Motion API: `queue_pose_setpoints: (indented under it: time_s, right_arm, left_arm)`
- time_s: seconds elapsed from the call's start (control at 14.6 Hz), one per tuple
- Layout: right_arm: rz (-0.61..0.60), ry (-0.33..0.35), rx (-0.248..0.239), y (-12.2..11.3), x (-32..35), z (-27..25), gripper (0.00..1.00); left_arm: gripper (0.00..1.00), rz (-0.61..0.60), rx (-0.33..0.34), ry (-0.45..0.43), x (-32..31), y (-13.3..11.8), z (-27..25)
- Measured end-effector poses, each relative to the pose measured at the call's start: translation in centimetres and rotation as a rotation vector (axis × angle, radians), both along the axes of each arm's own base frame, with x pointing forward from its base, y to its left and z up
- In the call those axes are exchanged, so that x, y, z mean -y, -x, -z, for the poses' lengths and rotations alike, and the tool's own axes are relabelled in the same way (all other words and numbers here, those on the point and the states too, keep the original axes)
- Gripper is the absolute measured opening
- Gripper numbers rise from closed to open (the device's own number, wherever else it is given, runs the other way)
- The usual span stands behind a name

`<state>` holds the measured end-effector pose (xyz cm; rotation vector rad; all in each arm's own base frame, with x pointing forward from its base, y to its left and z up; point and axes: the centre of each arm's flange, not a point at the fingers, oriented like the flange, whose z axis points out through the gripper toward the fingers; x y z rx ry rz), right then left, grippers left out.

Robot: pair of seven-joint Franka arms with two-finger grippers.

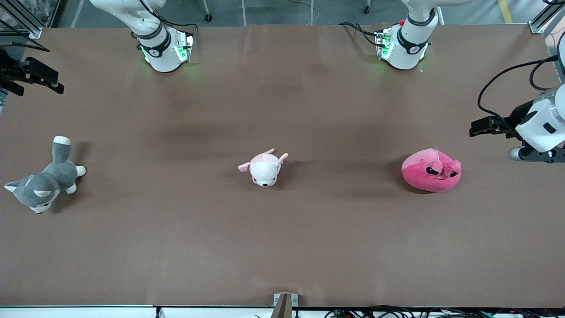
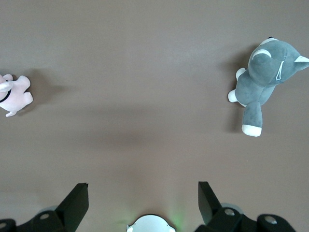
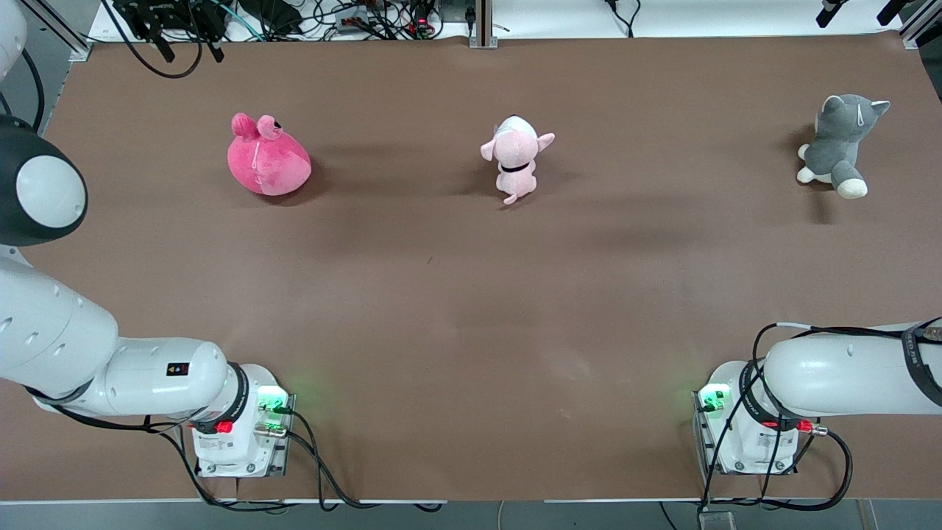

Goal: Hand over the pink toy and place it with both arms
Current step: 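Move the left gripper to the round pink plush, then close the left gripper on the pink plush's top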

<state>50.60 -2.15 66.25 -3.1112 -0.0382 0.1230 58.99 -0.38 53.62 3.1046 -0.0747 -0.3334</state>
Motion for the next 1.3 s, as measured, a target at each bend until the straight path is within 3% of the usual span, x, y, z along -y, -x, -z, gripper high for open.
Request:
queue_pose_setpoints:
  time_s: [0.34, 0.55, 1.3]
  right_arm:
    - [0.0, 0.0, 0.0, 0.0, 0.0, 0.0, 1.0]
    - [0.0, 0.0, 0.001, 0.0, 0.0, 0.0, 1.0]
    - [-0.001, 0.0, 0.001, 0.0, 0.0, 0.0, 1.0]
  left_arm:
    - [0.97, -0.029, -0.113, -0.008, -2.1, -1.5, 6.5]
    - [0.91, -0.046, -0.177, -0.005, -3.2, -2.6, 11.3]
    - [0.89, -0.048, -0.168, -0.003, -3.2, -5.2, 19.0]
